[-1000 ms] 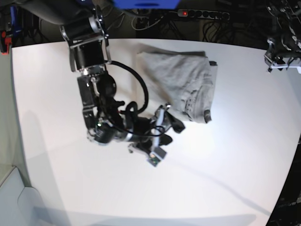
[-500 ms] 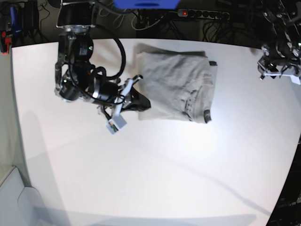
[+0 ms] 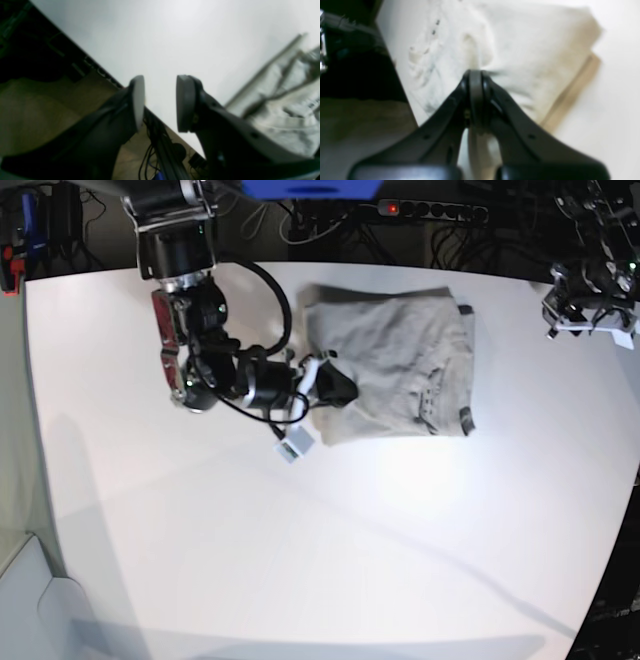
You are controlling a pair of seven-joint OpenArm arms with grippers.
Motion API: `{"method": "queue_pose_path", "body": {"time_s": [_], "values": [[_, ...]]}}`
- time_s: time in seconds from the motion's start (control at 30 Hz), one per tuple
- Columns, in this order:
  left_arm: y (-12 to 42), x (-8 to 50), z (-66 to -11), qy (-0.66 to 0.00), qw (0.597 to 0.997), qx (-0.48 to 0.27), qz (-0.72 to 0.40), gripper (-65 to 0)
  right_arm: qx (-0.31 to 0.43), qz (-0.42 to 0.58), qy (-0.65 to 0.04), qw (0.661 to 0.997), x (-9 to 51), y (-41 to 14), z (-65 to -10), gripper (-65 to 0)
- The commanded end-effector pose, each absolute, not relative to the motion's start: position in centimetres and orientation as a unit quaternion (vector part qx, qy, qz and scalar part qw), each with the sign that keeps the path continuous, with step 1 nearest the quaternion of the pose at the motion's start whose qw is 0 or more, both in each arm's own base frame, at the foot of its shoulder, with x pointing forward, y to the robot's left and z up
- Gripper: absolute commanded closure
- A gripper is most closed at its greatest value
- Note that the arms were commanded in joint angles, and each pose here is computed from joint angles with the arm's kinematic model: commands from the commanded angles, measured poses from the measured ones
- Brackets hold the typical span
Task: Layout the t-shirt on the table in an organized manner, then fold the t-shirt properly
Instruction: 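Lower the folded end onto the stack and open the right gripper, then grip the stack's edges with both grippers to square the bundle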
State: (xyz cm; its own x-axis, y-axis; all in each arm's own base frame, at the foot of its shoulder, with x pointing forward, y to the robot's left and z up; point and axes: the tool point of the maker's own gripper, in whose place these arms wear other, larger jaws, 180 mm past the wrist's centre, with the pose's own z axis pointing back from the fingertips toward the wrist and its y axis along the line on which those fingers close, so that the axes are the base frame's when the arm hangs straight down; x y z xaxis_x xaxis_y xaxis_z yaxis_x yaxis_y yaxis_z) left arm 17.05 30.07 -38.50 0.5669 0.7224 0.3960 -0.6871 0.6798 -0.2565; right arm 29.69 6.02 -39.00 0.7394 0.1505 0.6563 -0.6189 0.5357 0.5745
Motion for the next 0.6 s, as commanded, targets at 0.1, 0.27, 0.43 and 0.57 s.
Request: {"method": "queue_pose_path", "body": {"time_s": [0.1, 0.27, 0.43, 0.57], "values": [[30.3, 17.3, -37.3, -0.258, 0.886, -0.031, 0.385, -20.6, 0.439, 0.200, -0.280, 0.830, 30.5, 6.1, -40.1, 0.0], [30.1, 17.9, -36.3, -0.275, 0.884, -0.032, 0.376, -20.8, 0.423, 0.217, -0.301, 0.827, 31.4, 4.9, -38.8, 0.0], [29.3, 19.2, -35.6, -0.289, 0.879, -0.061, 0.376, -20.8, 0.377, 0.289, -0.359, 0.803, 31.4, 3.7, -33.4, 0.0], [28.1, 20.2, -35.3, -0.293, 0.871, -0.109, 0.378, -20.9, 0.347, 0.323, -0.375, 0.797, 30.7, 2.7, -31.6, 0.0]]}}
